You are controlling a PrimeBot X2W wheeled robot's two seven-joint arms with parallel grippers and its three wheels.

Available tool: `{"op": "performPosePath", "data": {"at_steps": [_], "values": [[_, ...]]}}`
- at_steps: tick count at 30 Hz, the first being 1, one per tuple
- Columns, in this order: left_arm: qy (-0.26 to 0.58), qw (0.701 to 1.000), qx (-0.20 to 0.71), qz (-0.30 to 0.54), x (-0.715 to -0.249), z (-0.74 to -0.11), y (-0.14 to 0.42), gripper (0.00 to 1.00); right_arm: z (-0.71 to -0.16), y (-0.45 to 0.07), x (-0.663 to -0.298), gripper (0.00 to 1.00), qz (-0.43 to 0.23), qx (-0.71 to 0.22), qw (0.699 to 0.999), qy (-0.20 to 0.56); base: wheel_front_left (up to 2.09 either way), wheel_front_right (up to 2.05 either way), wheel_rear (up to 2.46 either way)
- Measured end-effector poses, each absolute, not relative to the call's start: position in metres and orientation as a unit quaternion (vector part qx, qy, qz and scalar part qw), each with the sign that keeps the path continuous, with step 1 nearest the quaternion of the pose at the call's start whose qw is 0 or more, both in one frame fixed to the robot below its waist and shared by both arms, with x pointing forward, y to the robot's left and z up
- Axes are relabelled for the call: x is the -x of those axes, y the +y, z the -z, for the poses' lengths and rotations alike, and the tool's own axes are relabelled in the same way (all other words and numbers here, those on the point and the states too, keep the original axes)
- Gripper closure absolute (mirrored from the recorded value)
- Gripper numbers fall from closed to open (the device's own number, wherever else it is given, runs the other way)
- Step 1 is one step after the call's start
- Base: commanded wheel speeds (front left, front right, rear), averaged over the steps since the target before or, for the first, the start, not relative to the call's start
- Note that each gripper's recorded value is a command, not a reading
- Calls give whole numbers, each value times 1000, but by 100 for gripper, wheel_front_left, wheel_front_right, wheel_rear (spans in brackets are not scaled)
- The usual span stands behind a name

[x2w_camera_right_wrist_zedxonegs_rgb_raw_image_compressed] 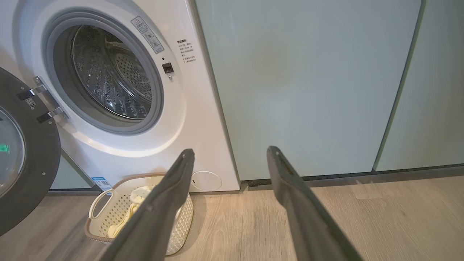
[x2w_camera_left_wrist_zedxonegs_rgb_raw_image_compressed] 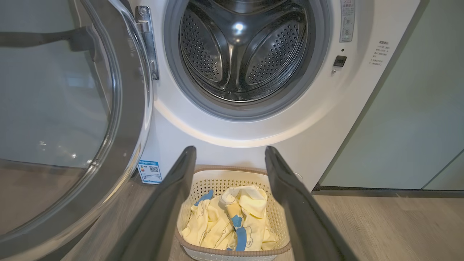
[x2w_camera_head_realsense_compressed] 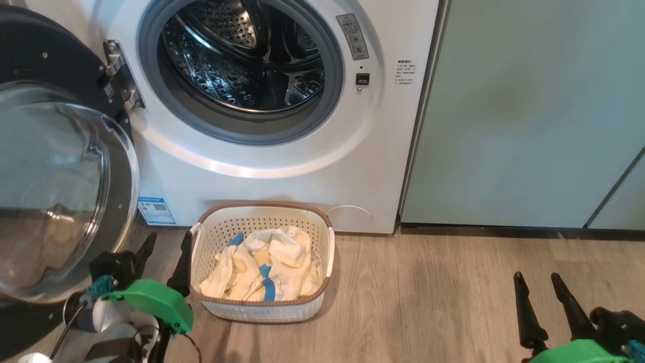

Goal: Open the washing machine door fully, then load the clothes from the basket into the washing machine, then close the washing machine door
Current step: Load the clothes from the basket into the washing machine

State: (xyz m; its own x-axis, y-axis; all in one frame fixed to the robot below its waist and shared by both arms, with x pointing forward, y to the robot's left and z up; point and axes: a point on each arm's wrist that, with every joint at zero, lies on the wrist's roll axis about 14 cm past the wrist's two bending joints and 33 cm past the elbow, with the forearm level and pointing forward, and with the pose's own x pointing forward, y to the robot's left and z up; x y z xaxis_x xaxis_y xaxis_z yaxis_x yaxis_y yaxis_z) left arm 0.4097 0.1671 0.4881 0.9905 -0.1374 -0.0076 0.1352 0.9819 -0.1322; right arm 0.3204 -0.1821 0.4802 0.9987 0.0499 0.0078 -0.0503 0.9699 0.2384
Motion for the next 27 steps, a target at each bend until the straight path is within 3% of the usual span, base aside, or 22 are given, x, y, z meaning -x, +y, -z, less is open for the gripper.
{"op": "performPosePath", "data": {"at_steps": [16, 27], "values": [[13, 996, 62, 70, -411, -486, 168, 0, -479, -182, -321, 0, -26, -120, 992, 1, 125, -125, 0], [8, 995, 62, 83, -413, -490, 159, 0, -480, -182, -320, 0, -25, -121, 992, -1, 14, -14, 0]]}}
